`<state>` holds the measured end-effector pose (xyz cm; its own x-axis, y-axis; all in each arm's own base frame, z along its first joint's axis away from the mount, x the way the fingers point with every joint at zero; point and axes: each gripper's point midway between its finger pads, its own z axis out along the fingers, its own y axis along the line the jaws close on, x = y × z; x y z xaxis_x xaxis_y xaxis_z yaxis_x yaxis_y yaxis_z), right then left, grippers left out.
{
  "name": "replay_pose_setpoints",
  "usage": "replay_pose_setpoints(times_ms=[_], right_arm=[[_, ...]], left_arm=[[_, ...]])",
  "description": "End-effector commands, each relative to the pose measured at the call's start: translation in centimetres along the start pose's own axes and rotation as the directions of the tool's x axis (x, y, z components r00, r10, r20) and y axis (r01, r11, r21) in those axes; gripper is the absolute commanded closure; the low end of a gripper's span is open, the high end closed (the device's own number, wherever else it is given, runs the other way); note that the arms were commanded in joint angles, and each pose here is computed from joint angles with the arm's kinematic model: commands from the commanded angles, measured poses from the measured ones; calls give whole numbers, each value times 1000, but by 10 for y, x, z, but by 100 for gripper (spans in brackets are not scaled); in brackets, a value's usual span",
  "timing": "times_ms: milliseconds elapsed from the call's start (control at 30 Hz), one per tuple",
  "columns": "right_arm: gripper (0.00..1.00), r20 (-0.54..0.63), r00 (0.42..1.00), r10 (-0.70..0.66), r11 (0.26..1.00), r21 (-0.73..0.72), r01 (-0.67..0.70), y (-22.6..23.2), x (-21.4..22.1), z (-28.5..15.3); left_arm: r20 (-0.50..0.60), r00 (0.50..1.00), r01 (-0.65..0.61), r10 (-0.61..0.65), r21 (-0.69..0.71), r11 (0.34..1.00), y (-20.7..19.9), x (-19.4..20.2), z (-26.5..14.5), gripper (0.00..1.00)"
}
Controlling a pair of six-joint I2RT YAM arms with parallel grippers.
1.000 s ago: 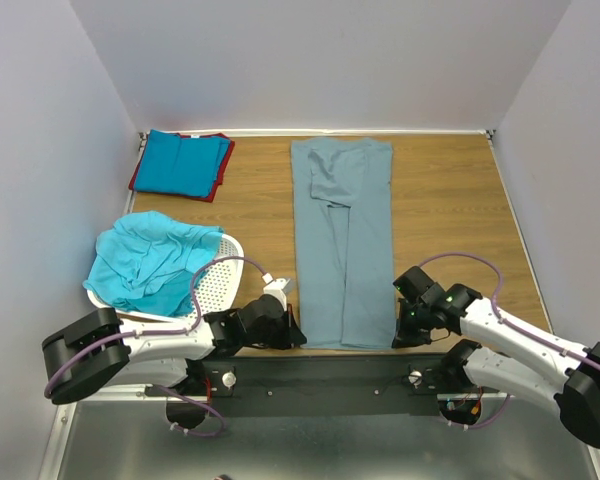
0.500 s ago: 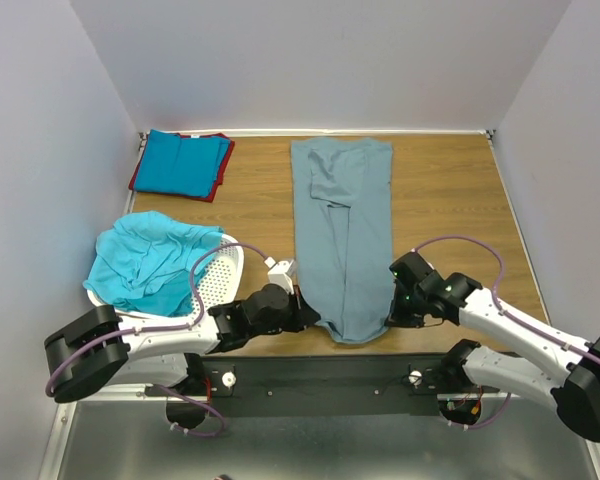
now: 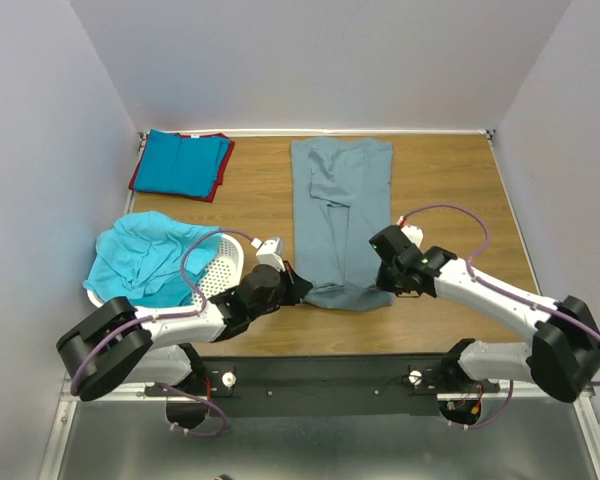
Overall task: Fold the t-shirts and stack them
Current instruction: Fold the tshirt
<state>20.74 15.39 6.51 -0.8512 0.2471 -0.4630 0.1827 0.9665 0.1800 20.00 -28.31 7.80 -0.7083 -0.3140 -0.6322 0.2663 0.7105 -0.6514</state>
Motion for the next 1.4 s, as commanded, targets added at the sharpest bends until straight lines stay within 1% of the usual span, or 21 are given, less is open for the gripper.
replay_pose_setpoints(times_ms=[0,67,100,167,200,300,433,467,733,1000,1133,1367], right_arm=[[100,163,986,-35,998,57,26,15,-47,13],[100,195,979,-56,994,103,37,17,-59,20],[100,203,976,-74,991,123,49,23,-67,26],[100,228,969,-99,984,168,61,26,-79,32],[100,232,966,-114,980,187,71,31,-86,38],[100,252,958,-140,969,235,80,32,-101,45],[100,263,951,-163,956,281,87,36,-116,57],[100,276,948,-158,957,278,78,39,-123,56],[99,288,945,-158,947,315,63,29,-153,66],[100,280,949,-142,943,331,44,20,-175,84],[100,274,948,-161,939,338,62,24,-184,95],[100,265,949,-170,934,349,70,26,-190,107]], left_arm=[[146,988,-56,52,24,998,-7,-47,16,100],[183,980,-87,79,40,995,-11,-62,23,100],[192,978,-86,81,14,996,0,-69,29,100],[218,972,-100,93,22,995,0,-82,36,100],[221,971,-97,95,-2,995,11,-87,41,100],[249,962,-115,112,-3,993,16,-105,52,100],[244,959,-149,141,16,989,19,-121,73,100],[237,961,-157,144,39,987,15,-123,81,100],[259,954,-170,154,40,985,26,-154,103,100],[227,965,-140,131,25,990,43,-158,126,100],[244,965,-98,95,-1,995,57,-164,125,100],[261,962,-89,86,-1,996,63,-174,126,100]])
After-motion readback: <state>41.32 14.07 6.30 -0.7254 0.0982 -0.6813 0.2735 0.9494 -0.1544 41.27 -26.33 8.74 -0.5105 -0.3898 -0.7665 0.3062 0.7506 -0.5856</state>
